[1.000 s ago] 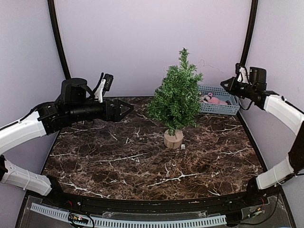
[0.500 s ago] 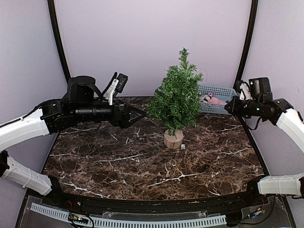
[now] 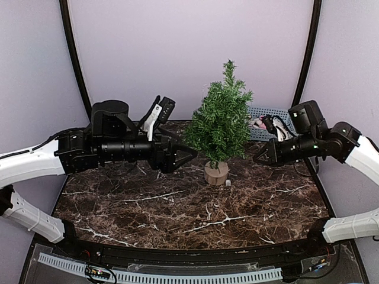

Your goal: Decorate the small christmas tree

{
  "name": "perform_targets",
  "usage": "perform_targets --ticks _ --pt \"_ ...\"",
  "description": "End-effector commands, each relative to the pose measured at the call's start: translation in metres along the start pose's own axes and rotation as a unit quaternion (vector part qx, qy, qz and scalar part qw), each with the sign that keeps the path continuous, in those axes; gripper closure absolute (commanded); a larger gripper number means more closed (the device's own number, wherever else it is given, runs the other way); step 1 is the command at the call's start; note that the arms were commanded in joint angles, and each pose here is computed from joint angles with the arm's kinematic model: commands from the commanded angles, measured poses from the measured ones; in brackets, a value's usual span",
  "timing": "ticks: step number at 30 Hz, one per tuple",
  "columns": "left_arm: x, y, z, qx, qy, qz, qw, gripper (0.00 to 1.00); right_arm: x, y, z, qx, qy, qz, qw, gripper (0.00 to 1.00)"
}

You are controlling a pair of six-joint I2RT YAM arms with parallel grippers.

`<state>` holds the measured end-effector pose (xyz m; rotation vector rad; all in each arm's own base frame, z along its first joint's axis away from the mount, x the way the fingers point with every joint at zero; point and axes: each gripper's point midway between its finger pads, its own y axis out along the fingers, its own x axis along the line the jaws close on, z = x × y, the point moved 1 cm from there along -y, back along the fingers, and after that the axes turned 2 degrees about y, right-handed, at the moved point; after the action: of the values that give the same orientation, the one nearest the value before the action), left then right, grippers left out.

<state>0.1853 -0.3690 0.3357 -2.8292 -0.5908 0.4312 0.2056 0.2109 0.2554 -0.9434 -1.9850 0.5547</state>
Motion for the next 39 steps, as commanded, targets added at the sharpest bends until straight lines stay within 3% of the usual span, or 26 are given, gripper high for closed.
perform_targets --ticks 1,20,33,39 --pt "-0.013 0.001 -0.022 -0.039 0.033 0.011 0.999 0.09 0.023 -0.023 -0.014 -0.032 -0.009 -0.007 0.999 1.00" --pt "-0.023 -0.004 -0.047 -0.068 0.106 0.015 0.992 0.09 0.022 -0.094 -0.030 -0.107 -0.002 0.033 0.994 1.00" --pt "-0.038 0.004 -0.056 -0.090 0.159 0.053 0.982 0.10 0.064 -0.038 -0.002 -0.011 -0.006 -0.091 0.996 1.00" --pt "-0.045 0.016 -0.050 -0.079 0.181 0.081 0.977 0.19 0.092 -0.028 0.005 0.018 -0.036 -0.141 0.989 1.00"
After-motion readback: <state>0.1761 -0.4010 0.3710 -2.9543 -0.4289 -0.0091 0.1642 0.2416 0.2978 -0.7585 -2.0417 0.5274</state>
